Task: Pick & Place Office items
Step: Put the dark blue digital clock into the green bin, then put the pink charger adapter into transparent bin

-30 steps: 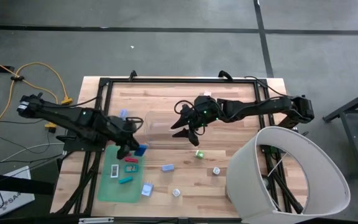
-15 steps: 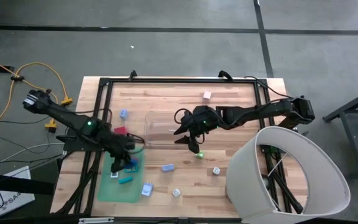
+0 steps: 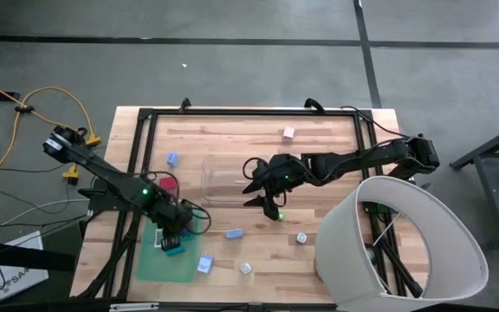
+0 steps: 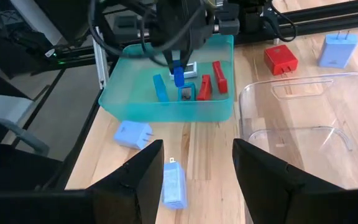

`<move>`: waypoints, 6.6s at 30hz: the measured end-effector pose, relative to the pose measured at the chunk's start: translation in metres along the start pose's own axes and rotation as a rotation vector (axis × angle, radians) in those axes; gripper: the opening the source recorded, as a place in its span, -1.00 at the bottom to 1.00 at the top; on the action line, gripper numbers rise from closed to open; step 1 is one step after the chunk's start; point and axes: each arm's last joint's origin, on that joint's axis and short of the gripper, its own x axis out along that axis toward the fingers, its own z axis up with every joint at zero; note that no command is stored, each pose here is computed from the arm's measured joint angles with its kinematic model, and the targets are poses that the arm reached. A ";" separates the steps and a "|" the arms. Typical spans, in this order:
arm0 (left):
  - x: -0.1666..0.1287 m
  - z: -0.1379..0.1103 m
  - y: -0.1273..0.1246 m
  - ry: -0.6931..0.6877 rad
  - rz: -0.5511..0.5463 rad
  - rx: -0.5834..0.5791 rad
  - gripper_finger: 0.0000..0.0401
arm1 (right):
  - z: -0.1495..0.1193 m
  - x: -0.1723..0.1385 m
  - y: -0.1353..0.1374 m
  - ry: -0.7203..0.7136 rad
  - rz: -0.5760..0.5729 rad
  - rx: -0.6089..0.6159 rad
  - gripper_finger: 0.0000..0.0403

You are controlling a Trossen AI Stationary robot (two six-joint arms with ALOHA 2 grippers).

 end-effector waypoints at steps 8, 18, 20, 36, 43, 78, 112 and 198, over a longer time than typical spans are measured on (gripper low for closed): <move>0.024 -0.003 -0.008 0.083 0.072 -0.042 -0.74 | -0.001 0.000 0.003 0.002 0.006 -0.004 -0.11; 0.042 -0.005 -0.025 0.081 0.010 -0.029 -0.74 | -0.001 0.000 0.002 0.002 0.005 -0.003 -0.11; 0.044 -0.006 -0.027 0.081 0.004 -0.019 -0.73 | -0.001 0.000 0.002 0.002 0.005 -0.003 -0.11; 0.047 -0.006 -0.028 0.088 0.013 -0.013 -0.52 | -0.001 0.001 0.002 0.002 0.006 0.015 -0.11; 0.047 -0.005 -0.027 0.100 0.003 -0.022 -0.49 | -0.001 0.001 0.002 0.002 0.006 0.023 -0.11; 0.018 0.053 0.002 0.220 -0.623 0.092 -0.49 | -0.001 0.001 0.002 0.003 0.012 -0.015 -0.11; -0.095 0.072 0.091 -0.588 -0.489 0.077 -0.49 | 0.012 -0.017 -0.067 -0.048 -0.155 0.057 -0.11; -0.146 -0.026 0.120 -0.903 -0.035 -0.145 -0.49 | -0.027 -0.105 -0.156 0.382 -0.652 0.136 -0.11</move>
